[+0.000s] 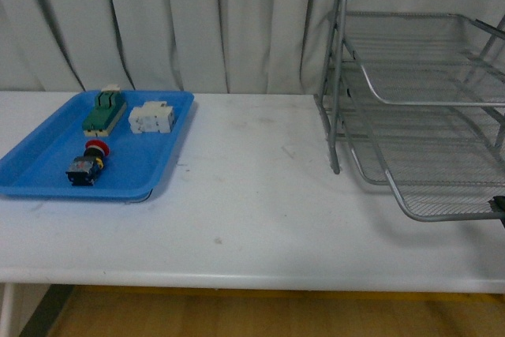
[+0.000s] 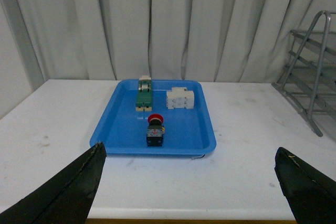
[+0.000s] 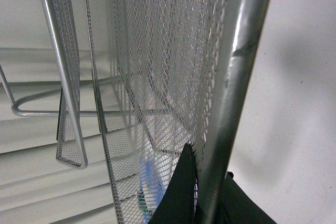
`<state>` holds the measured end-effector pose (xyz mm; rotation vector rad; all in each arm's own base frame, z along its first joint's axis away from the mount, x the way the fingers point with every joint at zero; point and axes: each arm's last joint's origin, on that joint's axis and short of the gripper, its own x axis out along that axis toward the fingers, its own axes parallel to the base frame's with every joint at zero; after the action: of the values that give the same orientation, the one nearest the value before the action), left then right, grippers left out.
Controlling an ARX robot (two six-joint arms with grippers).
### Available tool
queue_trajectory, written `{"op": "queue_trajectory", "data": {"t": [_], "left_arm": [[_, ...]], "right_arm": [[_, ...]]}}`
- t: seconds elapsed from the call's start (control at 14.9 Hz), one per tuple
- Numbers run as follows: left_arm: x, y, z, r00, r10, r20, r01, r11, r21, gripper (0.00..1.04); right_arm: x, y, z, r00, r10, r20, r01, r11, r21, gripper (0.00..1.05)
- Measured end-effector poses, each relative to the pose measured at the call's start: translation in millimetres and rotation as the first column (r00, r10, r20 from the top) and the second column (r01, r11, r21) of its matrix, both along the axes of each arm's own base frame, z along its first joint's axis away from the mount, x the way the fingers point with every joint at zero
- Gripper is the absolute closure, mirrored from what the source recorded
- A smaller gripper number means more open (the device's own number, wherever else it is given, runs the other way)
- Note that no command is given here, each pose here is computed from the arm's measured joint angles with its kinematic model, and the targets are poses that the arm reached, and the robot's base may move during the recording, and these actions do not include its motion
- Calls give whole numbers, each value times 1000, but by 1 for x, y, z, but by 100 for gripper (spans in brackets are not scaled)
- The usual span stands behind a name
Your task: Place button on rack with both arms
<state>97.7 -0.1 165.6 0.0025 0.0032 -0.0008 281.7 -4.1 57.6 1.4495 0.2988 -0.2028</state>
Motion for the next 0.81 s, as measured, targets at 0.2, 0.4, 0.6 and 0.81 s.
{"op": "queue_trajectory", "data": {"t": [0.2, 0.4, 0.6, 0.81], "left_arm": [[0, 0, 0, 1000, 0, 0, 0, 1000, 0, 7], [0, 0, 0, 1000, 0, 0, 0, 1000, 0, 7], [0, 0, 0, 1000, 0, 0, 0, 1000, 0, 7], [0, 0, 0, 1000, 0, 0, 0, 1000, 0, 7]], "right_arm": [[-11, 0, 0, 1000, 7, -27, -10, 996, -93, 80], [-27, 0, 21, 999, 24, 27, -15, 955, -298, 41], [-65, 3, 23, 996, 48, -80, -77, 911, -406, 10], [-94, 16, 31, 978, 200, -54, -182, 703, -688, 22]]}}
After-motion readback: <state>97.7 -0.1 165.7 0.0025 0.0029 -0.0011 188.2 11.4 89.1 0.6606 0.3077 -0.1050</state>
